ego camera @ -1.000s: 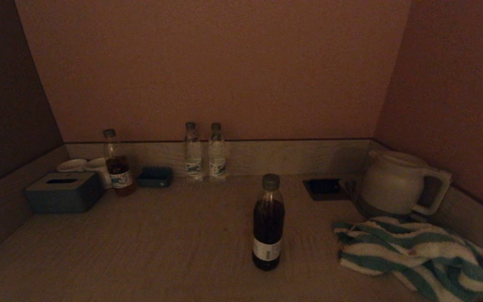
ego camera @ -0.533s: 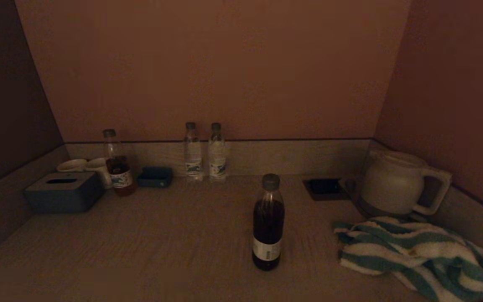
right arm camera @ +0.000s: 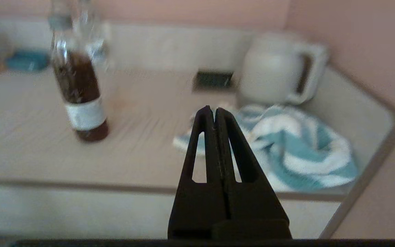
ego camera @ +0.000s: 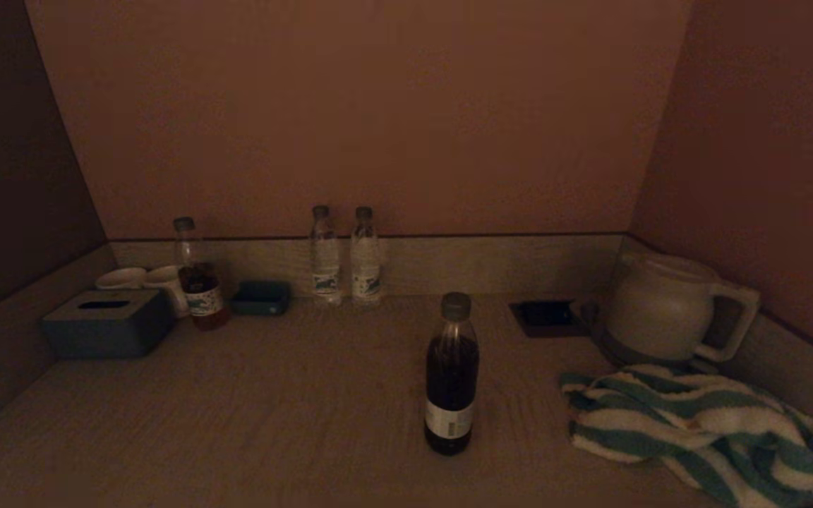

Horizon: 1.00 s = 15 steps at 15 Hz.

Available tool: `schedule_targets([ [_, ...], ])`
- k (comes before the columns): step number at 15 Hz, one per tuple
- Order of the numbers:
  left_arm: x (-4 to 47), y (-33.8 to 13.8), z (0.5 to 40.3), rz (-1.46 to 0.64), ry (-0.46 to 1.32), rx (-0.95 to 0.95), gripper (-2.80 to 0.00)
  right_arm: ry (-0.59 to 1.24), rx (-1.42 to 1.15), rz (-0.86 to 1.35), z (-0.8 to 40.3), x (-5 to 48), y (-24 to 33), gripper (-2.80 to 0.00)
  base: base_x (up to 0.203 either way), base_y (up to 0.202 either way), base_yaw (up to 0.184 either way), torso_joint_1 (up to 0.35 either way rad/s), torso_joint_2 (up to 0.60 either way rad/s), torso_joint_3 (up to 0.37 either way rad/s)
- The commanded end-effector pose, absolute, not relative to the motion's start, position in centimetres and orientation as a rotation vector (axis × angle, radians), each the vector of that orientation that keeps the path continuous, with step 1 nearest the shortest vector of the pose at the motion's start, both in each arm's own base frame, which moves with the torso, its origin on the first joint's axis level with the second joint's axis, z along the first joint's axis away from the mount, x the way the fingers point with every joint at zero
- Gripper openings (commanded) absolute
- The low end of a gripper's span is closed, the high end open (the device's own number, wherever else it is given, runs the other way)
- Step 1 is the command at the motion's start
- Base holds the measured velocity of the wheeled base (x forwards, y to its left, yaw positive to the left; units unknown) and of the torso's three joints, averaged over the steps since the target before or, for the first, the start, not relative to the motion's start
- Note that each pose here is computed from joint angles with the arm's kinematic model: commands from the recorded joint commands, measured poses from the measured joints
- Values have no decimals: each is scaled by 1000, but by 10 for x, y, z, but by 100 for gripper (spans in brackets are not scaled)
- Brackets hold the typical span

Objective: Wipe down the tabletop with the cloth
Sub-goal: Pick up the bottle

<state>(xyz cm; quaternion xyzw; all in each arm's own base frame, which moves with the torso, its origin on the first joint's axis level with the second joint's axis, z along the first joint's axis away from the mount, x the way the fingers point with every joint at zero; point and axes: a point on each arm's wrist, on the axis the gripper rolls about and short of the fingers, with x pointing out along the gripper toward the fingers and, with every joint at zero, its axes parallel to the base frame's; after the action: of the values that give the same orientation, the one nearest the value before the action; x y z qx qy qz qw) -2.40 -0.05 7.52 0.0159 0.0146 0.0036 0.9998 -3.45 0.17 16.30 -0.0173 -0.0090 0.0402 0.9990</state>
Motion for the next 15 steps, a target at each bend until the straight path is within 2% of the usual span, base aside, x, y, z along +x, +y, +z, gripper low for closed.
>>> schedule_targets([
  [1,-24,-1,75,7,31,32,-280,132,-17,142,185,-7,3,-280,0,0,0,0,0,0],
  [4,-24,-1,75,7,29,32,-280,243,17,222,211,32,5,-280,0,0,0,0,0,0],
  [6,-24,-1,75,7,29,32,-280,242,31,269,222,42,6,-280,0,0,0,0,0,0],
  [8,-24,-1,75,6,31,32,-280,254,33,277,226,53,6,-280,0,0,0,0,0,0],
  [12,-24,-1,75,6,31,32,-280,394,39,308,224,128,10,-280,0,0,0,0,0,0],
  [15,-24,-1,75,7,31,32,-280,366,25,338,232,144,16,-280,0,0,0,0,0,0],
])
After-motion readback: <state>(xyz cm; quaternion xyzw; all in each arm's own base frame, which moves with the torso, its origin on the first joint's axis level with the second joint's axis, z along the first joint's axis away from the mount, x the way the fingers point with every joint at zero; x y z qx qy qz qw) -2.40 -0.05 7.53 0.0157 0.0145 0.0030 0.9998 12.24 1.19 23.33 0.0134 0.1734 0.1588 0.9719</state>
